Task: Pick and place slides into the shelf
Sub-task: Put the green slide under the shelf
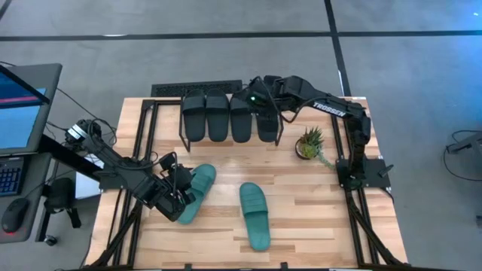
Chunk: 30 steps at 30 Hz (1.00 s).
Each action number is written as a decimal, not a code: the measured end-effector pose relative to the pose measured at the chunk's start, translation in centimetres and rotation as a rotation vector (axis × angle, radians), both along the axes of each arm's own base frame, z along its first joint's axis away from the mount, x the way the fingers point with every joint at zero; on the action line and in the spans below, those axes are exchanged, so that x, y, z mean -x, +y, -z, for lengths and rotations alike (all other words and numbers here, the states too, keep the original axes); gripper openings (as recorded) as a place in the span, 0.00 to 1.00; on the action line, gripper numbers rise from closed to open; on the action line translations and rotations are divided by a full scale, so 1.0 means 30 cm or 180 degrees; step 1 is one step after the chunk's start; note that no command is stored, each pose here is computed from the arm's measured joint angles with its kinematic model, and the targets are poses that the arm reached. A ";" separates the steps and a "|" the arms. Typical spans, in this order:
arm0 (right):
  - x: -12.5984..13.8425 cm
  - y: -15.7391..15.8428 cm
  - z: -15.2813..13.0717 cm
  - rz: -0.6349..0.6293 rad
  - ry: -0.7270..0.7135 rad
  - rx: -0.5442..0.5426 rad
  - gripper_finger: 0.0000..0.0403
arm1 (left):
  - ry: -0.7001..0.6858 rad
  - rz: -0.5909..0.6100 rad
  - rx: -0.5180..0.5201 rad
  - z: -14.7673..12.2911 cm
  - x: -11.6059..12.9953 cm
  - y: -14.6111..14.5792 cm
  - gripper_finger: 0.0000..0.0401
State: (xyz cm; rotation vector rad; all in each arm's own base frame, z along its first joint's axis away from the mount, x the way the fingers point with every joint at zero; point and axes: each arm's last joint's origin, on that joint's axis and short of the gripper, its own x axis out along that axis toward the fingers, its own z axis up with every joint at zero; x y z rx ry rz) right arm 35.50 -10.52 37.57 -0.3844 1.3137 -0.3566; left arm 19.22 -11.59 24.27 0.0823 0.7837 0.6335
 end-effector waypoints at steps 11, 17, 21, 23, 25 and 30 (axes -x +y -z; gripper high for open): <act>0.031 0.166 -0.129 0.0029 -0.0334 -0.0130 0.16 | 0.0000 0.0000 0.0003 0.000 0.000 0.000 0.22; 0.063 0.267 -0.189 -0.0079 -0.0620 -0.0191 0.16 | 0.0033 0.0010 0.0047 0.001 0.000 -0.001 0.22; 0.092 0.328 -0.217 -0.0134 -0.0759 -0.0266 0.16 | 0.0121 0.0046 0.0135 0.004 0.001 -0.004 0.22; 0.118 0.357 -0.241 -0.0182 -0.0851 -0.0295 0.16 | 0.0127 0.0050 0.0154 0.004 0.001 -0.004 0.22; 0.150 0.382 -0.268 -0.0231 -0.0952 -0.0322 0.16 | 0.0125 0.0054 0.0176 0.005 0.000 -0.006 0.22; 0.226 0.439 -0.323 -0.0330 -0.1183 -0.0421 0.16 | 0.0046 0.0061 0.0230 0.003 -0.007 -0.011 0.22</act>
